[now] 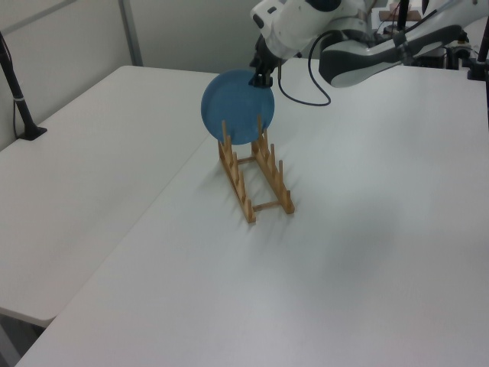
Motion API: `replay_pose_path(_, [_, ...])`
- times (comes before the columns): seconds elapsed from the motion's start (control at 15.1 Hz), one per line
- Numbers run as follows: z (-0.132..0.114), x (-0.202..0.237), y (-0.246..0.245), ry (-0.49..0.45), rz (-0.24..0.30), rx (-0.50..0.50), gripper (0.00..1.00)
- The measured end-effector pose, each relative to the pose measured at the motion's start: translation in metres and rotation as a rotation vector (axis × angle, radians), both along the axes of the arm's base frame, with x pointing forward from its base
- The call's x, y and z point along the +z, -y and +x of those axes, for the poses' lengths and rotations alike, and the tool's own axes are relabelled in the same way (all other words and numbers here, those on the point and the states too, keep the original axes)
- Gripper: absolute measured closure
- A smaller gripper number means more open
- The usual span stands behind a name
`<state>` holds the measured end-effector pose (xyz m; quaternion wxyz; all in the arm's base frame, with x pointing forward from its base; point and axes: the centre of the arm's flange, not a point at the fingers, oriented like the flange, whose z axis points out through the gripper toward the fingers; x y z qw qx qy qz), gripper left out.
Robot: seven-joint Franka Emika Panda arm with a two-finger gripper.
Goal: Pick plate from plate rack
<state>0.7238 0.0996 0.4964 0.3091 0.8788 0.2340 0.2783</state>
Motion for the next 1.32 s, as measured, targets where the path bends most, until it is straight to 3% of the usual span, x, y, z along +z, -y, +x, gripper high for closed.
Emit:
replay_pose_path(0.07, [0.002, -0.003, 0.000, -0.003, -0.002, 0.000, 0.59])
replay_pose_path(0.79, [0.005, 0.007, 0.012, 0.017, -0.001, -0.017, 0.63])
replay_pose_path(1.12, [0.007, 0.002, 0.015, 0.012, -0.010, -0.019, 0.76])
replay_pose_path(1.32, [0.008, -0.001, 0.016, 0.007, -0.015, -0.020, 0.76])
